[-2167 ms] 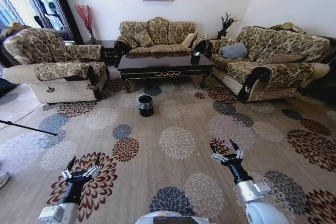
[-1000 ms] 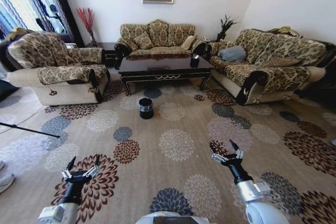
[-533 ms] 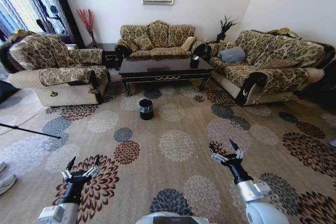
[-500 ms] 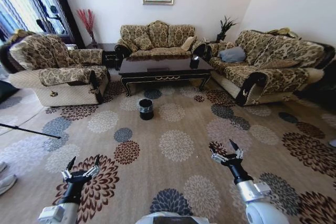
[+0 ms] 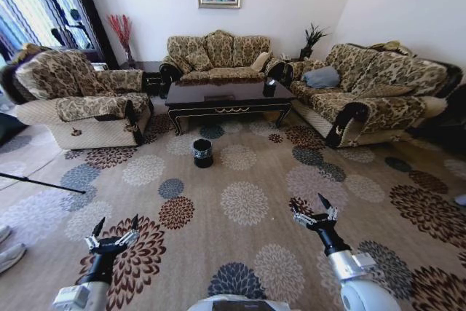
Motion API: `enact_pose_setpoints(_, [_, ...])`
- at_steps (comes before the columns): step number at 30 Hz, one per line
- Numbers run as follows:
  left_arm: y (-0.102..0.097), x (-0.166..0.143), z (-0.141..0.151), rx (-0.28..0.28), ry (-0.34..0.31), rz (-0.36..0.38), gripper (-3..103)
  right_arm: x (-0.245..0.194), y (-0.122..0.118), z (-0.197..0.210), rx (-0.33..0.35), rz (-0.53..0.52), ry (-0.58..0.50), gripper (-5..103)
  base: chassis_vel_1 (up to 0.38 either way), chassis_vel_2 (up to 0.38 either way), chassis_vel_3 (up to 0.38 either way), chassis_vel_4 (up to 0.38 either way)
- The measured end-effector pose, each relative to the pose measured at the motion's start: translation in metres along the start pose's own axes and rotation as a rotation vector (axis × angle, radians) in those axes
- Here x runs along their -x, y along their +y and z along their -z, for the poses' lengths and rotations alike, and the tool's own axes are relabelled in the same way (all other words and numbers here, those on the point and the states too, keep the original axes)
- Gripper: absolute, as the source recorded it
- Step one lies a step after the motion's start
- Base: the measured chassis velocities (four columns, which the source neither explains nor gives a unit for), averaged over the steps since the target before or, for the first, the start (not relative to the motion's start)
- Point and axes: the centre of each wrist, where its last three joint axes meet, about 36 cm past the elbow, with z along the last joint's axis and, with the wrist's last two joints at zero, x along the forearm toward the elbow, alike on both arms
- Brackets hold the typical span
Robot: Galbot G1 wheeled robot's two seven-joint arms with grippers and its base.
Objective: Move to the front of the table and pick up the trash from the floor, then place it into the trash bin.
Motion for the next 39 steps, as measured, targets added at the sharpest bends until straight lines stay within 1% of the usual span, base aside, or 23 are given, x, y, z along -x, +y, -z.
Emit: enact_pose_setpoints(39, [0.0000,0.0000,0.0000,0.000,0.000,0.000,100,0.0000,0.0000,0.0000,0.000,0.000,0.000,100,0.000,0.000,0.000,0.000])
